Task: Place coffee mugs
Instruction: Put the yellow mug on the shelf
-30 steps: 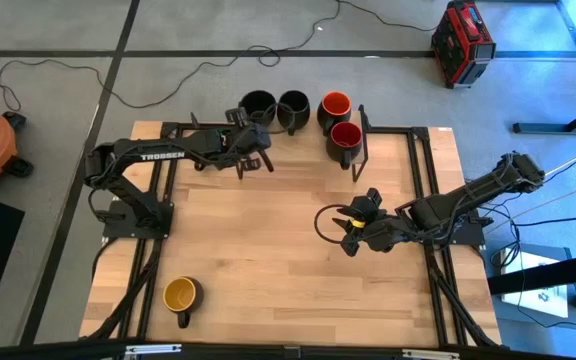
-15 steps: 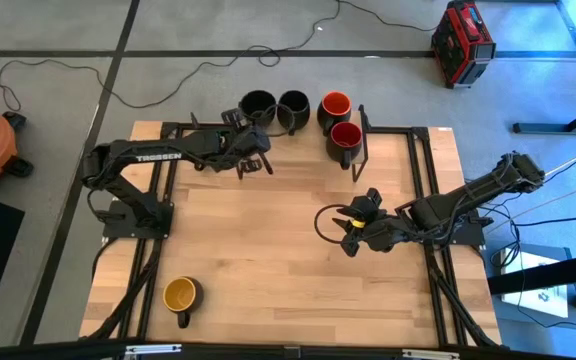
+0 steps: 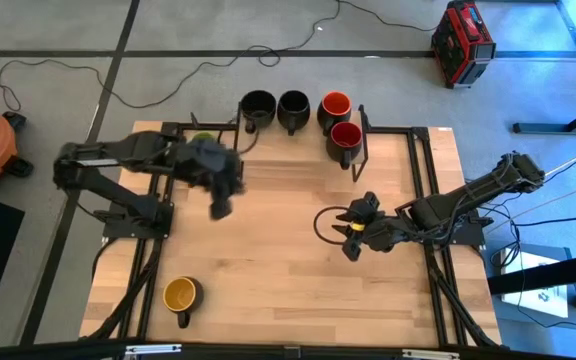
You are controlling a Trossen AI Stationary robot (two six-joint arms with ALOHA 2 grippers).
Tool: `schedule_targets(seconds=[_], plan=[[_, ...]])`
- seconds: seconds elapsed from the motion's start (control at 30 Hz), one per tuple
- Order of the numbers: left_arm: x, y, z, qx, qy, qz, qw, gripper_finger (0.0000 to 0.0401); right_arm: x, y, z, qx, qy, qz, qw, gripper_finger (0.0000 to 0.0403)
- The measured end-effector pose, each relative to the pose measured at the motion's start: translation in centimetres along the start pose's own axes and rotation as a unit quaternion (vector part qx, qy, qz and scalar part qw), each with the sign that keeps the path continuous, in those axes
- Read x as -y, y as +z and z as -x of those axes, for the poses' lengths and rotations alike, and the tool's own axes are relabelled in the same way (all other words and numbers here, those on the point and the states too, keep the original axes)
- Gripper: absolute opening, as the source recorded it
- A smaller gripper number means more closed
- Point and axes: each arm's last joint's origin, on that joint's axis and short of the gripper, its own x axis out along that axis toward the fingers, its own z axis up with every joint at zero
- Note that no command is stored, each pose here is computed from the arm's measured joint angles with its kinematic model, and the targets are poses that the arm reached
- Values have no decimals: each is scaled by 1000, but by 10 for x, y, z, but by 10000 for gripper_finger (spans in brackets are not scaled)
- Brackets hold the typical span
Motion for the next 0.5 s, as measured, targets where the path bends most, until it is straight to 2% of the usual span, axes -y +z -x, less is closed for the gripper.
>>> schedule_targets(seconds=[0.1, 0.23, 0.5], plan=[[13, -20, 9, -85, -45, 41, 994, 115, 0, 0, 0, -8, 9, 3, 1000, 122], [36, -46, 14, -200, -78, 68, 974, 159, -1, -1, 0, -16, 18, 15, 1000, 122], [84, -98, 7, -295, -97, 27, 950, 176, -1, -1, 0, -17, 20, 25, 999, 122]])
